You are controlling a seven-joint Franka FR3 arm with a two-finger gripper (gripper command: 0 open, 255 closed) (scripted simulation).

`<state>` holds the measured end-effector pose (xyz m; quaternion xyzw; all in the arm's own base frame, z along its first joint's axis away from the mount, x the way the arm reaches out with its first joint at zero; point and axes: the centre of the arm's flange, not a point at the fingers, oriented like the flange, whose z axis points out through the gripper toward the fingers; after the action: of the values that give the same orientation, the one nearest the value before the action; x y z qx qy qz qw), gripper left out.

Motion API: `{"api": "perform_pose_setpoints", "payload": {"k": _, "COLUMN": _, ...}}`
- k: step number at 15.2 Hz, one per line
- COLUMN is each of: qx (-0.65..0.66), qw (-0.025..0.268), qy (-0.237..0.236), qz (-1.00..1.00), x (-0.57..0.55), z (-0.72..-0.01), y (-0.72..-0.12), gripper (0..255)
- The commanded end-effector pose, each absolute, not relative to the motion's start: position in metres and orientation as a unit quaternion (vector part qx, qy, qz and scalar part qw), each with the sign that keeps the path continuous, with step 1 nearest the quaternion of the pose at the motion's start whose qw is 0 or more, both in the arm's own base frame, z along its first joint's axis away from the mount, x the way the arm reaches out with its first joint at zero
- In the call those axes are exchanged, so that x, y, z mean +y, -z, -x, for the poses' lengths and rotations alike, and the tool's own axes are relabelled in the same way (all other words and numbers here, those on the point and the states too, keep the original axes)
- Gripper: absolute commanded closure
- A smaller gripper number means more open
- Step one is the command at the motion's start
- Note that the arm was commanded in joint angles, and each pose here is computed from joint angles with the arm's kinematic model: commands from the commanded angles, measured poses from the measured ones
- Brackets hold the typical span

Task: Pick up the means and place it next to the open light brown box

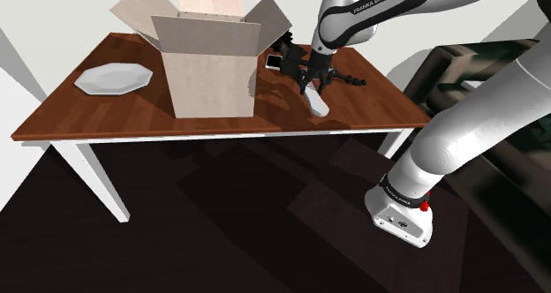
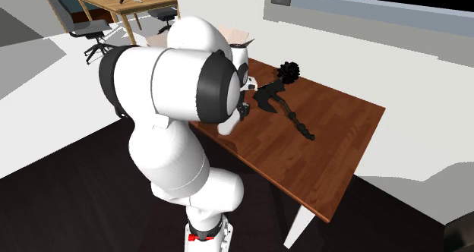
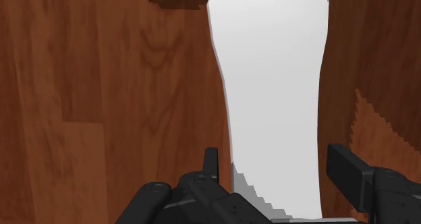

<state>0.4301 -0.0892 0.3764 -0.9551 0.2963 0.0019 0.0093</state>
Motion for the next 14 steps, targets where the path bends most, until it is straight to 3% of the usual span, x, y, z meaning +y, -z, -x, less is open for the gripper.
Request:
{"api": "perform_pose_setpoints", "payload": {"k": 1, "qx": 0.296, "qw": 0.009, "qy": -0.001, "qz": 0.955, "x": -0.089, "z": -0.431, "y": -0.367, "gripper": 255}}
{"api": "perform_pose_setpoints", "payload": {"k": 12, "qx": 0.296, "qw": 0.009, "qy": -0.001, "qz": 0.955, "x": -0.089, "z": -0.431, "y": -0.347, "gripper": 255}}
{"api": "perform_pose_setpoints", "payload": {"k": 13, "qx": 0.296, "qw": 0.009, "qy": -0.001, "qz": 0.955, "x": -0.090, "z": -0.431, "y": -0.347, "gripper": 0}}
{"api": "perform_pose_setpoints", "payload": {"k": 14, "qx": 0.296, "qw": 0.009, "qy": -0.001, "qz": 0.955, "x": -0.090, "z": -0.431, "y": -0.347, "gripper": 0}}
